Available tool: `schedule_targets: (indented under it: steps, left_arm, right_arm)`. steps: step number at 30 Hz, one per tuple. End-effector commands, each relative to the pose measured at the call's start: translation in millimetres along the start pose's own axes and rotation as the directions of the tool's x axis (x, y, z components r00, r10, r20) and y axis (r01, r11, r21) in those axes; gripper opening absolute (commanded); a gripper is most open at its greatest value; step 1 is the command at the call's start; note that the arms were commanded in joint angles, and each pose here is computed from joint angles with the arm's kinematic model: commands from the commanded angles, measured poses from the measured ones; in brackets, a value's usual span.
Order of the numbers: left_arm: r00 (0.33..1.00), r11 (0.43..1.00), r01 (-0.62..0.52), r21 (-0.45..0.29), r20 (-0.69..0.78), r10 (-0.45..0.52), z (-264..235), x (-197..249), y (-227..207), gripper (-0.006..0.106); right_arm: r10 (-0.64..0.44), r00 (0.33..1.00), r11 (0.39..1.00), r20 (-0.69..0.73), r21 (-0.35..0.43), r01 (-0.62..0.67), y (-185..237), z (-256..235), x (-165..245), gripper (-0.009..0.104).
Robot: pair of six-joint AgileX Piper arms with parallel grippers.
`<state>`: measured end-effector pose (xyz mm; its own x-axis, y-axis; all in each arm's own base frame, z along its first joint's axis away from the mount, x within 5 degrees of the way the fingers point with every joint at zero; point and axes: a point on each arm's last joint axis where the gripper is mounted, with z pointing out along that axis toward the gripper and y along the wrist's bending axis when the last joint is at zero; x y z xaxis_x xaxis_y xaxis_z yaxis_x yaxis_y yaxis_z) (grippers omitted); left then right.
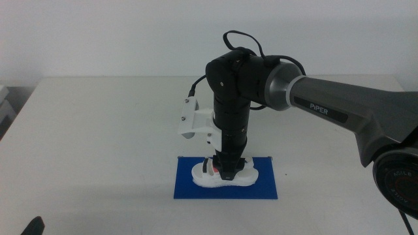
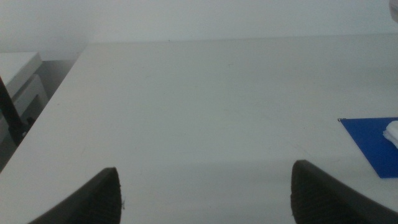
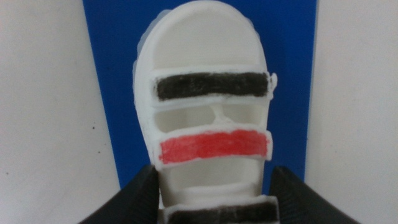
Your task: Use one arm to grab the shoe from the table and place it on the mat.
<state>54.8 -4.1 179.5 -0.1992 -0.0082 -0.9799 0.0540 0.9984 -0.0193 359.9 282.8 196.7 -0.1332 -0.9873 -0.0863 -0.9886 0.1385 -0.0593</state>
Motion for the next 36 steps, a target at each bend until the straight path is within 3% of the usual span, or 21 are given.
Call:
schedule_targets:
  steps: [1,5,7,8,10,14,18,23,29,36]
  left_arm:
    - [0.996,1.000,0.011,0.001,0.086,-0.011,-0.6,-5.6,0.2,0.094]
    - [0.996,1.000,0.011,0.001,0.086,-0.011,-0.6,-5.6,0.2,0.094]
    - [0.996,1.000,0.011,0.001,0.086,-0.011,-0.6,-5.6,0.2,0.094]
    - [0.996,1.000,0.011,0.001,0.086,-0.011,-0.6,-5.6,0.2,0.094]
    - [0.996,1.000,0.011,0.001,0.086,-0.011,-0.6,-5.6,0.2,0.094]
    - [0.996,1.000,0.011,0.001,0.086,-0.011,-0.6,-5.6,0.2,0.094]
    - [0.996,1.000,0.011,0.001,0.086,-0.011,-0.6,-5.6,0.2,0.094]
    - [0.996,1.000,0.011,0.001,0.086,-0.011,-0.6,-5.6,0.2,0.094]
    - [0.996,1.000,0.011,0.001,0.086,-0.011,-0.6,-5.6,0.2,0.094]
    - [0.996,1.000,0.011,0.001,0.086,-0.011,-0.6,-5.6,0.2,0.094]
  right_arm:
    - [0.009,0.998,0.999,0.057,0.052,-0.012,-0.4,-32.7,-1.5,-0.003]
    - [0.016,0.998,0.999,0.058,0.051,-0.019,-0.3,-32.7,-1.6,0.003]
    - [0.016,0.998,0.998,0.059,0.052,-0.019,-0.4,-32.7,-1.7,0.015]
    - [0.019,0.998,0.999,0.067,0.043,-0.022,0.4,-32.7,-2.3,0.055]
    - [0.020,0.997,0.999,0.070,0.040,-0.023,0.9,-34.0,-2.3,0.071]
    - [0.021,0.994,0.998,0.110,0.063,-0.028,2.7,-50.0,-2.2,0.091]
    - [0.072,0.976,0.989,0.208,0.109,-0.096,6.2,-94.4,6.7,0.091]
    - [0.260,0.881,0.924,0.394,0.163,-0.346,16.6,-153.3,44.8,0.091]
    - [0.426,0.621,0.731,0.658,0.155,-0.665,50.0,-198.9,125.7,0.091]
    - [0.409,0.357,0.488,0.840,0.129,-0.863,111.6,-218.7,212.6,0.091]
